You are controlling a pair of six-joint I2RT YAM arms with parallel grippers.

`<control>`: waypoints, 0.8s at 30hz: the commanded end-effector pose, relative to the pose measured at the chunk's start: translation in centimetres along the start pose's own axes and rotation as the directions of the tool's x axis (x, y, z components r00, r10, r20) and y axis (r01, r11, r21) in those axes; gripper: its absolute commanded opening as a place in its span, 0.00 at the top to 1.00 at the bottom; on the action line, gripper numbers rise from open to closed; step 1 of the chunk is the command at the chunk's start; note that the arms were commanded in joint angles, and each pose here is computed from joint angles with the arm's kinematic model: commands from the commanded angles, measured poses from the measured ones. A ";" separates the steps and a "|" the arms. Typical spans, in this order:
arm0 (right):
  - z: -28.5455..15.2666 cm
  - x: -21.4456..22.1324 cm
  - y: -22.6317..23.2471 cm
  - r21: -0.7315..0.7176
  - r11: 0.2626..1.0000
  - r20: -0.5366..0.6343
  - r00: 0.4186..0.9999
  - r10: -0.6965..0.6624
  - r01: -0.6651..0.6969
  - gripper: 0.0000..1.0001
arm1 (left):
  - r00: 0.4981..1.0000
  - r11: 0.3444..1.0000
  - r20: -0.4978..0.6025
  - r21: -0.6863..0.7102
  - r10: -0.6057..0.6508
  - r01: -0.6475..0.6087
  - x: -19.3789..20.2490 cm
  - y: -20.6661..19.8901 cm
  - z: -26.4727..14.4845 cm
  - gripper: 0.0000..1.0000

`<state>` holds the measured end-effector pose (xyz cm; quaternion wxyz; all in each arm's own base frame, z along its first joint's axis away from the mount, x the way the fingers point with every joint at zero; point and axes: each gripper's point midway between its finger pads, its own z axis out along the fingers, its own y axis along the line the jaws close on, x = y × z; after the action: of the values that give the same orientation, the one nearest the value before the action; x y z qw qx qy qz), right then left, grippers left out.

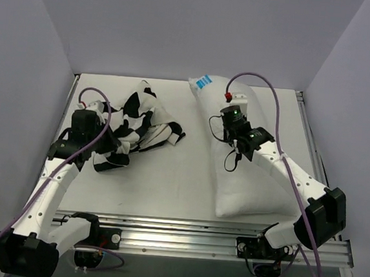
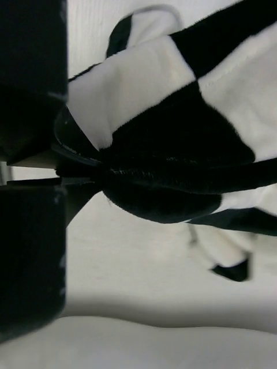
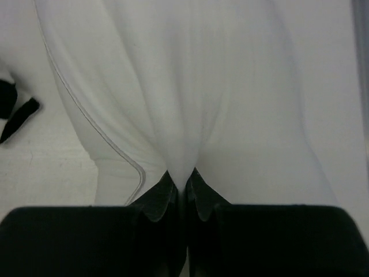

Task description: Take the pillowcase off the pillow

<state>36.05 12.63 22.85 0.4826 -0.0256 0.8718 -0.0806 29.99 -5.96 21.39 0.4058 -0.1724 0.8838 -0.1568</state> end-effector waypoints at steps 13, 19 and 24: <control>-0.7 0.1 7.5 -0.357 0.925 -0.034 0.991 0.131 -0.135 0.10 | 0.995 0.989 -0.072 0.140 0.066 -0.055 4.5 -1.9 -9.4 0.03; -5.8 -5.8 1.6 -0.252 0.951 0.137 0.966 0.218 -0.179 0.00 | 0.992 0.995 0.092 0.034 0.091 -0.095 0.0 -1.1 -12.8 0.06; -11.0 -8.9 -6.1 -0.070 0.970 0.301 0.922 0.245 -0.235 0.00 | 0.948 0.995 0.301 -0.054 0.102 -0.090 -5.0 -0.6 -18.3 0.06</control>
<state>33.31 14.41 32.73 0.5757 0.0095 0.8142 0.0745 20.30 -4.86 32.76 0.4873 -0.1365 0.8494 -0.1496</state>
